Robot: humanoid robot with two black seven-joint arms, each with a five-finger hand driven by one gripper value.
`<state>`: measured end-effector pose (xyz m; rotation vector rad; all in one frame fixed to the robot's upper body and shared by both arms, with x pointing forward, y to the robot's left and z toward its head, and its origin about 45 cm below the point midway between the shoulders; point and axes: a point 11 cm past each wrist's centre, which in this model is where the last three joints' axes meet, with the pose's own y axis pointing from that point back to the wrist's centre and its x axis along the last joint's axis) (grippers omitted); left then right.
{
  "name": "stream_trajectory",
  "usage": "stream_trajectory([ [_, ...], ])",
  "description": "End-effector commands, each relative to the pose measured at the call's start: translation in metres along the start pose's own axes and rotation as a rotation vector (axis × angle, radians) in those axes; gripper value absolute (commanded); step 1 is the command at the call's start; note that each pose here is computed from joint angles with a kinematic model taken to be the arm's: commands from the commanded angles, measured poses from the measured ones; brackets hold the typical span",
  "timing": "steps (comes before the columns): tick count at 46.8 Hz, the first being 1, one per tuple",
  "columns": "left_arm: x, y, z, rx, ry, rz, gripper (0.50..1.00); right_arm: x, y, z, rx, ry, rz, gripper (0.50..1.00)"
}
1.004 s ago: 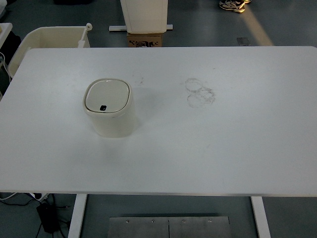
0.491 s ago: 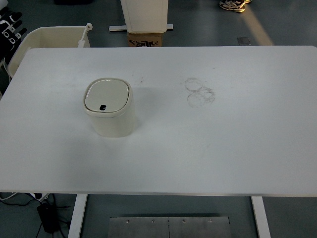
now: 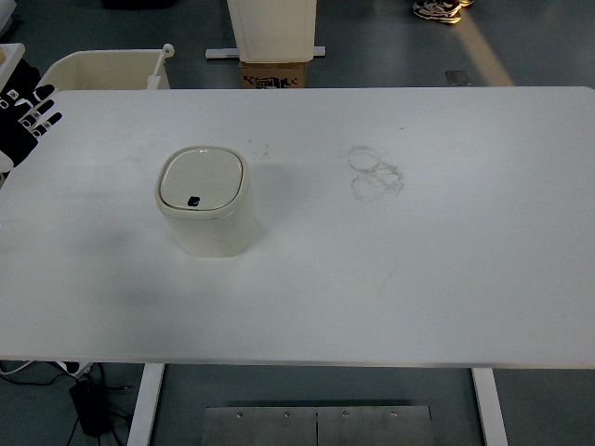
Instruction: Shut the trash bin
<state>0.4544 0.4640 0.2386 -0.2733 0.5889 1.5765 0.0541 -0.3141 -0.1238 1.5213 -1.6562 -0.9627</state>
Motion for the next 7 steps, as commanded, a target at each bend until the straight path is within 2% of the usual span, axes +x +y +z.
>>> stream_trajectory([
  [1,0.0015,0.0007,-0.0010,0.002,0.000,0.003,1.000,-0.0002,0.0000,-0.0001,0.000,0.000,-0.001,0.991],
  [7,0.0021,0.0010,-0.0015,0.003,0.000,0.004,1.000,-0.0002,0.0000,-0.0006,0.005,0.000,-0.001,0.991],
])
